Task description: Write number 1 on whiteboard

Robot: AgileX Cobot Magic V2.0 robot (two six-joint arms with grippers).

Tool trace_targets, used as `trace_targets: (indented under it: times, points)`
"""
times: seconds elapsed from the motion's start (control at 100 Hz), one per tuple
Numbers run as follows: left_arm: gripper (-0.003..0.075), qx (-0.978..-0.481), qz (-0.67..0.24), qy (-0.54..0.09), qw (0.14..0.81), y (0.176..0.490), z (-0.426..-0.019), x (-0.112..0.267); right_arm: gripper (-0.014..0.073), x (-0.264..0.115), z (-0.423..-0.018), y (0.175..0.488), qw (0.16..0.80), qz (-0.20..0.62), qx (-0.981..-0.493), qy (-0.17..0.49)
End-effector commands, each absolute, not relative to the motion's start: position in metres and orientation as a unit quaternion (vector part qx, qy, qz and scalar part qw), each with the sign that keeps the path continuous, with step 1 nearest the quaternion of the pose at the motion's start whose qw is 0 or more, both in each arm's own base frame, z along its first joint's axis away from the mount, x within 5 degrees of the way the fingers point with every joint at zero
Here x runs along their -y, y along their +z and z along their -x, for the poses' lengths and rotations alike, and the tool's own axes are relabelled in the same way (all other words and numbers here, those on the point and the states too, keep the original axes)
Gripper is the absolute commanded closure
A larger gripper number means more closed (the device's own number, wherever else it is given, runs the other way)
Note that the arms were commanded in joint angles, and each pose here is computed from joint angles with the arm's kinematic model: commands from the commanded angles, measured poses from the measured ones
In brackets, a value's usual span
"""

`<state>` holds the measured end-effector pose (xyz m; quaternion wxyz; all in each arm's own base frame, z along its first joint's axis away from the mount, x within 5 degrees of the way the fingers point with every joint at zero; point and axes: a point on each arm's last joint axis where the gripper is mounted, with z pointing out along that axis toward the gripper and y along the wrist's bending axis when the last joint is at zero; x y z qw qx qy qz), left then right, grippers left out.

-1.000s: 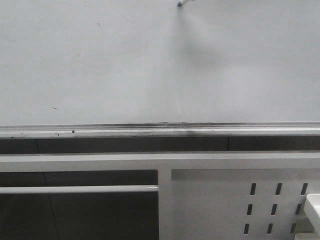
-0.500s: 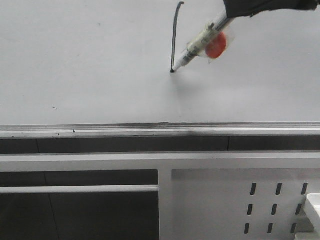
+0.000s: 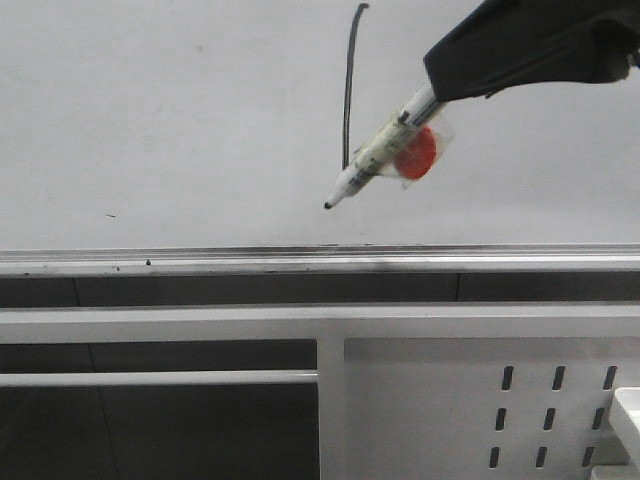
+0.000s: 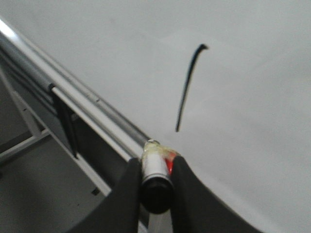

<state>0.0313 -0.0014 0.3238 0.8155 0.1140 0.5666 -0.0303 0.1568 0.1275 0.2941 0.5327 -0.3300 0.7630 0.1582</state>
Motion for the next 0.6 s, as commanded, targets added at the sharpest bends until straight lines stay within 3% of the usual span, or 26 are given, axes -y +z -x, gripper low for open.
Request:
trace_targets:
  times: [0.0,0.13,0.27,0.32,0.45,0.59]
  points:
    - [0.0697,-0.53,-0.176,-0.081,0.825,0.325,-0.029,0.017,0.0664,-0.131,-0.145,0.314,0.556,0.353,-0.733,0.171]
    - [0.0559,-0.521,-0.228,-0.134,0.812,0.31,-0.033,0.033,0.0664,-0.138,-0.133,0.319,0.518,0.405,-0.733,0.174]
    - [0.0345,-0.527,-0.248,-0.177,0.793,0.301,-0.037,0.042,0.0664,-0.143,-0.127,0.335,0.506,0.43,-0.726,0.18]
    - [0.0312,-0.525,-0.255,-0.192,0.789,0.3,-0.037,0.045,0.0664,-0.145,-0.126,0.341,0.504,0.436,-0.724,0.181]
    - [0.0344,-0.517,-0.335,-0.224,0.755,0.295,-0.038,0.06,0.0664,-0.148,-0.127,0.36,0.498,0.451,-0.72,0.173]
    - [0.044,-0.53,-0.418,-0.263,0.689,0.283,-0.045,0.077,0.0664,-0.157,-0.13,0.368,0.476,0.475,-0.723,0.162]
